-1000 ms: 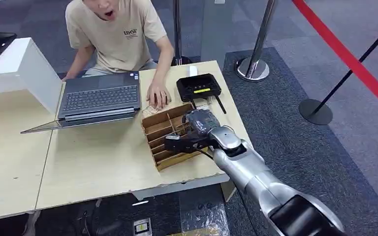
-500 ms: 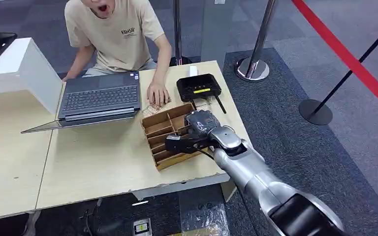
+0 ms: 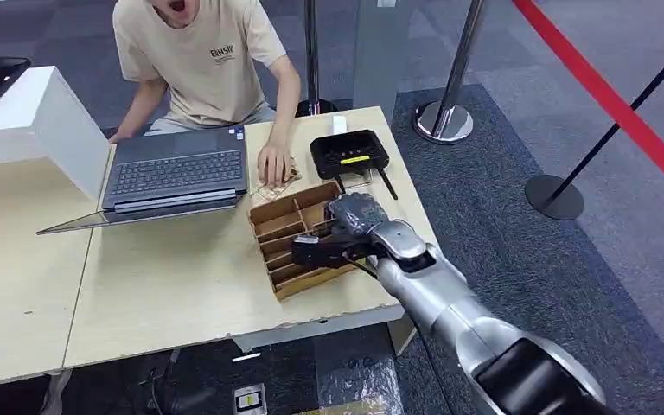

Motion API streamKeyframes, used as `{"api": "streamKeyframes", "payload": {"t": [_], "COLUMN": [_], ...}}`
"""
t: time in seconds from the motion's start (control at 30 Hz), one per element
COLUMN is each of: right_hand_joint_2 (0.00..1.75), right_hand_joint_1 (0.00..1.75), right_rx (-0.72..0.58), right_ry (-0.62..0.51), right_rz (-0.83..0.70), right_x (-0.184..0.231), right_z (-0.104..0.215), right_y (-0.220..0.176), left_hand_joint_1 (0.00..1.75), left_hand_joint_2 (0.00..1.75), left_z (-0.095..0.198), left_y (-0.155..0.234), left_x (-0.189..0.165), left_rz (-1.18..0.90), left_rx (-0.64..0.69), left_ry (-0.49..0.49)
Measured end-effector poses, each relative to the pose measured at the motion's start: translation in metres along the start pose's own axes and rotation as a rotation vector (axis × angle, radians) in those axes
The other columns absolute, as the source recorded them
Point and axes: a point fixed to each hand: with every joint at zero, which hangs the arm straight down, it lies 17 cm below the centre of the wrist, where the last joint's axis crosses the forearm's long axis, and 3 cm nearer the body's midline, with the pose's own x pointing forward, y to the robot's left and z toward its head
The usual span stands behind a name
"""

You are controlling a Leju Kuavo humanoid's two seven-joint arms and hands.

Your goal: Pass the card to the sensor for recognition and then transmit it.

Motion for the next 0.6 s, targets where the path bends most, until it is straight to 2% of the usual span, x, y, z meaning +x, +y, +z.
{"api": "streamKeyframes", "payload": {"t": [0.17, 0.27, 0.43, 0.6], "right_hand_joint_2": [1.75, 1.75, 1.75, 1.75], "right_hand_joint_1": [1.75, 1.75, 1.75, 1.75], "right_rx": [-0.052, -0.076, -0.167, -0.262], "right_ry": [-0.005, -0.011, -0.121, -0.198], "right_rz": [-0.075, -0.196, -0.426, -0.473], "right_x": [-0.001, 0.002, 0.027, 0.036], "right_z": [-0.006, -0.014, -0.017, -0.011], "right_y": [-0.033, -0.078, -0.171, -0.241], "left_hand_joint_1": [0.0, 0.0, 0.0, 0.0], "left_hand_joint_2": [1.75, 1.75, 1.75, 1.75], "left_z": [0.001, 0.002, 0.004, 0.004], "left_y": [0.005, 0.011, 0.019, 0.021], "left_x": [-0.008, -0.017, -0.031, -0.037], "left_rz": [0.014, 0.021, 0.022, 0.014], "left_rx": [0.007, 0.017, 0.029, 0.031], "left_ry": [-0.005, -0.012, -0.017, -0.013]}}
